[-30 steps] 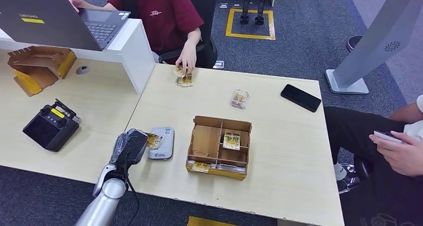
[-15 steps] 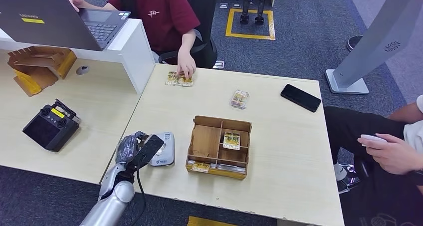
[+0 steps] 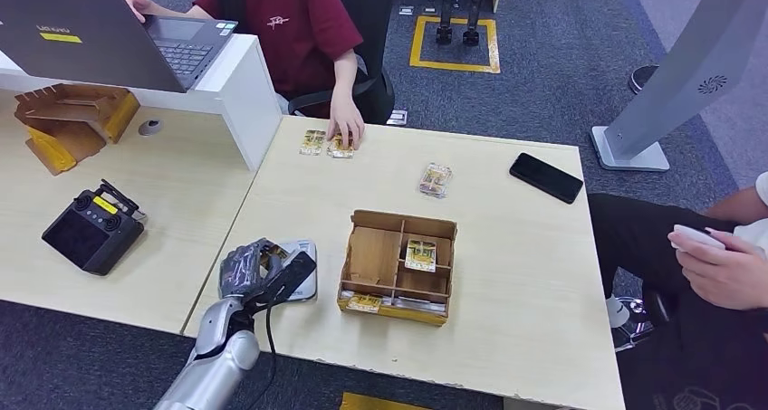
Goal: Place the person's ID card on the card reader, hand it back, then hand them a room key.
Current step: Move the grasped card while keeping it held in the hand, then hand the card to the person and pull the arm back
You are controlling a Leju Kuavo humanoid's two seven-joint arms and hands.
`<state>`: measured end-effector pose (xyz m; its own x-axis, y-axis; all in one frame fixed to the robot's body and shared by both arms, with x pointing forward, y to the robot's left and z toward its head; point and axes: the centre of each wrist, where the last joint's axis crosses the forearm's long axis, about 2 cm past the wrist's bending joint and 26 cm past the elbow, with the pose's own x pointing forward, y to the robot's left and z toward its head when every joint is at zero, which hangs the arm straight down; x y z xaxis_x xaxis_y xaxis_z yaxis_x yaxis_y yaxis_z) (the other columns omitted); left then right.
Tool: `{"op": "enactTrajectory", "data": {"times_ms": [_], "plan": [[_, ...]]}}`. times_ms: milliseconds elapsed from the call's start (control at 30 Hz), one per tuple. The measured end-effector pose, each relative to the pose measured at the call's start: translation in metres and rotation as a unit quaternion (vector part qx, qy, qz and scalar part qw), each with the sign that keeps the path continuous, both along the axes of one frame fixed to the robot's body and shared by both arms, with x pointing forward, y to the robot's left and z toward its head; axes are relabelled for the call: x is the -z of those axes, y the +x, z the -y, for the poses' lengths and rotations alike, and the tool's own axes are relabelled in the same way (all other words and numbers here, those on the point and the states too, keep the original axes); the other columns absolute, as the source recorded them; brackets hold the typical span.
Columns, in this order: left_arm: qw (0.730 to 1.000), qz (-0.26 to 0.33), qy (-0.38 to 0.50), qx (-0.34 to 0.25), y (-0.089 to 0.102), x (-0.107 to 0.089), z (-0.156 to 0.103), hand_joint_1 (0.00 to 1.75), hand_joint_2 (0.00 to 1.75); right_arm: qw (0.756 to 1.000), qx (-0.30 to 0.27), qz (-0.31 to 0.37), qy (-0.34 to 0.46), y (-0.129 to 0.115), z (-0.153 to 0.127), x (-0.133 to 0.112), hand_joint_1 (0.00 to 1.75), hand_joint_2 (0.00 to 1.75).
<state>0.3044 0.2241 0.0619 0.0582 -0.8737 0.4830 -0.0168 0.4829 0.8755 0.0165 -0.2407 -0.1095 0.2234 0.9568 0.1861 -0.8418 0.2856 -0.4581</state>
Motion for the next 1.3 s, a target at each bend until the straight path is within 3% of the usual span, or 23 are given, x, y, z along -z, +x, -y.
{"op": "enactTrajectory", "data": {"times_ms": [233, 600, 833, 1300], "plan": [[0.991, 0.101, -0.082, 0.022, 0.004, -0.012, -0.007, 1.75, 1.75, 1.0, -0.008, 0.001, 0.004, 0.001, 0.0, 0.0, 0.0, 1.75], [0.935, 0.295, -0.198, -0.014, 0.028, -0.074, -0.04, 1.75, 1.75, 1.0, -0.026, 0.003, 0.006, 0.003, -0.001, 0.0, 0.0, 1.75], [0.901, 0.392, -0.178, -0.051, 0.051, -0.1, -0.072, 1.75, 1.75, 0.999, -0.048, 0.003, 0.008, 0.009, 0.0, 0.0, 0.0, 1.75], [0.909, 0.401, -0.068, -0.088, 0.085, -0.111, -0.108, 1.75, 1.75, 0.998, -0.069, 0.007, 0.008, 0.015, 0.0, -0.001, 0.0, 1.75]]}}
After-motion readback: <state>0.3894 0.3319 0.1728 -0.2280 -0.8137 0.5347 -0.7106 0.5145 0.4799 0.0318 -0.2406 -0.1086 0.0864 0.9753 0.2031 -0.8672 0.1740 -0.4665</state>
